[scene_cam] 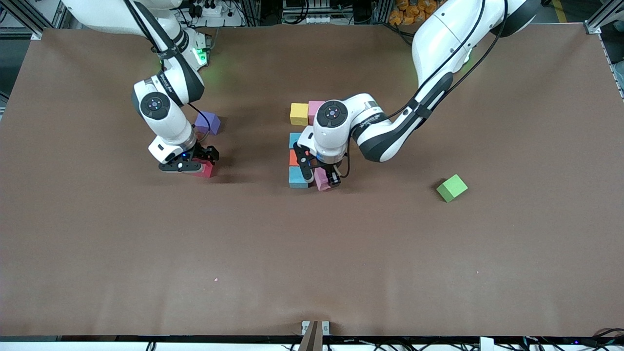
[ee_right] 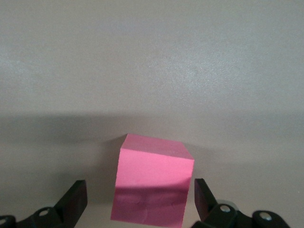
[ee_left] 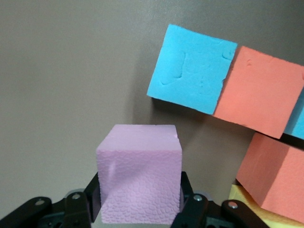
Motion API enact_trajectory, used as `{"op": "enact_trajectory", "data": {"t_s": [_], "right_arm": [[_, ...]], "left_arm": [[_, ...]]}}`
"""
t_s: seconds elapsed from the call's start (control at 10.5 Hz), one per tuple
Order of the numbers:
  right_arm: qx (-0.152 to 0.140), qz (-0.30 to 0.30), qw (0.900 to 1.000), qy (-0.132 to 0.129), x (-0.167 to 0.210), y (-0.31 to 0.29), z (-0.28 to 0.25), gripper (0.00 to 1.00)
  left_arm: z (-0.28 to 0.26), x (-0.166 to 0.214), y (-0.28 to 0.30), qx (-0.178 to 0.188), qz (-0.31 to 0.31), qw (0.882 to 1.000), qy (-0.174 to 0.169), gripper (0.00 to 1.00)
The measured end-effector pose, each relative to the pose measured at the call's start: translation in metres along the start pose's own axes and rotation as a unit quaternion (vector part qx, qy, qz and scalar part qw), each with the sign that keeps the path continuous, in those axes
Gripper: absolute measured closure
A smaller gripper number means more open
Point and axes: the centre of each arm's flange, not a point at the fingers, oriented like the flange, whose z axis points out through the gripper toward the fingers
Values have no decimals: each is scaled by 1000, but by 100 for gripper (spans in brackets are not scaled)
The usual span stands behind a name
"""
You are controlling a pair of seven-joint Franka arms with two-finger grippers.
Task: Form number 2 with 11 blocks
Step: 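Carry the pink cube to the row while the right gripper reaches pink, then lower the pink cube below the cyan cube while the right gripper grasps pink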
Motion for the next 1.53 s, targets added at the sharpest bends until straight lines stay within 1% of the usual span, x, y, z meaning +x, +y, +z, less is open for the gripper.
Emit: {"op": "enact_trajectory", "data": {"t_s": [0.29,0.48,0.76,0.96,1.24,1.34,1.43,1.53], "right_arm": [[-2,12,1000,-6,-1,14,5,0],[2,26,1000,-11,1,27,14,0],[8,33,999,-15,0,28,21,0],[10,35,999,-14,0,27,20,0],[16,36,999,-5,2,26,19,0],[19,35,999,-2,3,24,21,2],[22,34,999,-2,2,22,24,11],[23,33,999,-2,2,22,26,15]], "left_arm": [[7,2,-2,-4,30,1000,1,35],[10,4,-2,-6,43,999,2,34],[15,9,6,-6,56,998,-2,33],[26,12,15,6,67,998,-18,33],[29,17,21,10,73,997,-20,33],[29,17,21,10,73,997,-20,33],[29,18,21,10,74,997,-20,33],[29,19,23,10,76,997,-20,33]]}}
